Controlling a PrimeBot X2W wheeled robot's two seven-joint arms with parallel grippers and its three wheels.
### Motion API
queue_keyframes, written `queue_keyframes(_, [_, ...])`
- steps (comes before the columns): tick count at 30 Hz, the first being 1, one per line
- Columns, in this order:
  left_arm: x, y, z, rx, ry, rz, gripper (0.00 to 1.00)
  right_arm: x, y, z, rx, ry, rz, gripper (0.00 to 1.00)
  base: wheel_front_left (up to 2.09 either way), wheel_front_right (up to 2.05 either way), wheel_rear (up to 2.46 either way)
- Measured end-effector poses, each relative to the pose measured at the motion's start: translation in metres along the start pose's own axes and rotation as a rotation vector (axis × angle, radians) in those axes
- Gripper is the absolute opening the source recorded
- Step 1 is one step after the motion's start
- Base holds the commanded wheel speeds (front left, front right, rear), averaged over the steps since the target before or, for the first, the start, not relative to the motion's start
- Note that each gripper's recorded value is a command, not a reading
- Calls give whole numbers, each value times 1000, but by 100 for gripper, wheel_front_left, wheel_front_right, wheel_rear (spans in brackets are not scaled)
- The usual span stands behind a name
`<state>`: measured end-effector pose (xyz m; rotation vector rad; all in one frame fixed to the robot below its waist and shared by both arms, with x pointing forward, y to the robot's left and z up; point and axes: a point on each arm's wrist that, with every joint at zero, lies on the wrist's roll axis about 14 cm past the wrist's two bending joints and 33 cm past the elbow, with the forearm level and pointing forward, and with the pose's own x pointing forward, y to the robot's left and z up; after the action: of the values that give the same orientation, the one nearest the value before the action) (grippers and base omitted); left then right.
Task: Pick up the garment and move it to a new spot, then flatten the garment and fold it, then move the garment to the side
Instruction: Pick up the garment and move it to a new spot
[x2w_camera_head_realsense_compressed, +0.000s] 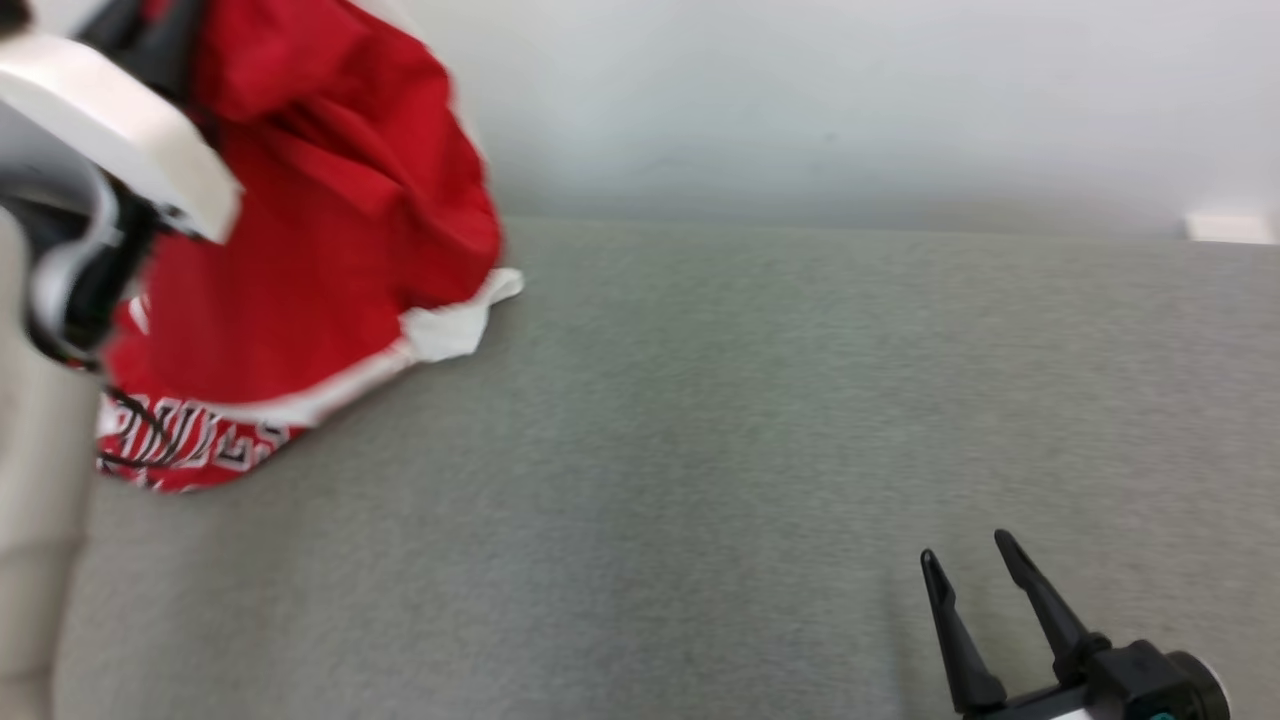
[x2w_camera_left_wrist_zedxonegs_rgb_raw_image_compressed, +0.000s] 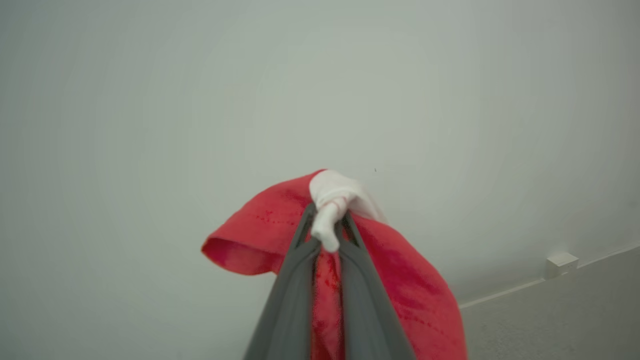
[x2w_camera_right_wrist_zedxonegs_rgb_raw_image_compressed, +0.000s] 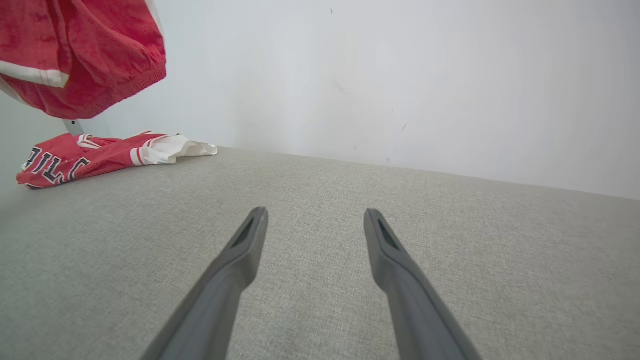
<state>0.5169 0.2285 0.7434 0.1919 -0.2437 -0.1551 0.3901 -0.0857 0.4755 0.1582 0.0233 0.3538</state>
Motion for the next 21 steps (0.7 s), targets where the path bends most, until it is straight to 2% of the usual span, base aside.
queue_keyframes(10, [-28, -184, 42, -238, -79, -479, 0, -45, -33, 24, 1, -71, -159, 100, 0, 0, 0])
queue_keyframes(13, [-43, -230, 55, -319, -101, -593, 0, -58, -44, 28, -1, -86, -207, 100, 0, 0, 0])
queue_keyframes(17, [-56, -272, 53, -409, -78, -689, 0, -74, -58, 32, -3, -99, -269, 100, 0, 0, 0])
queue_keyframes(21, [-58, -298, 14, -458, 32, -712, 0, -86, -67, 31, -1, -97, -315, 100, 0, 0, 0])
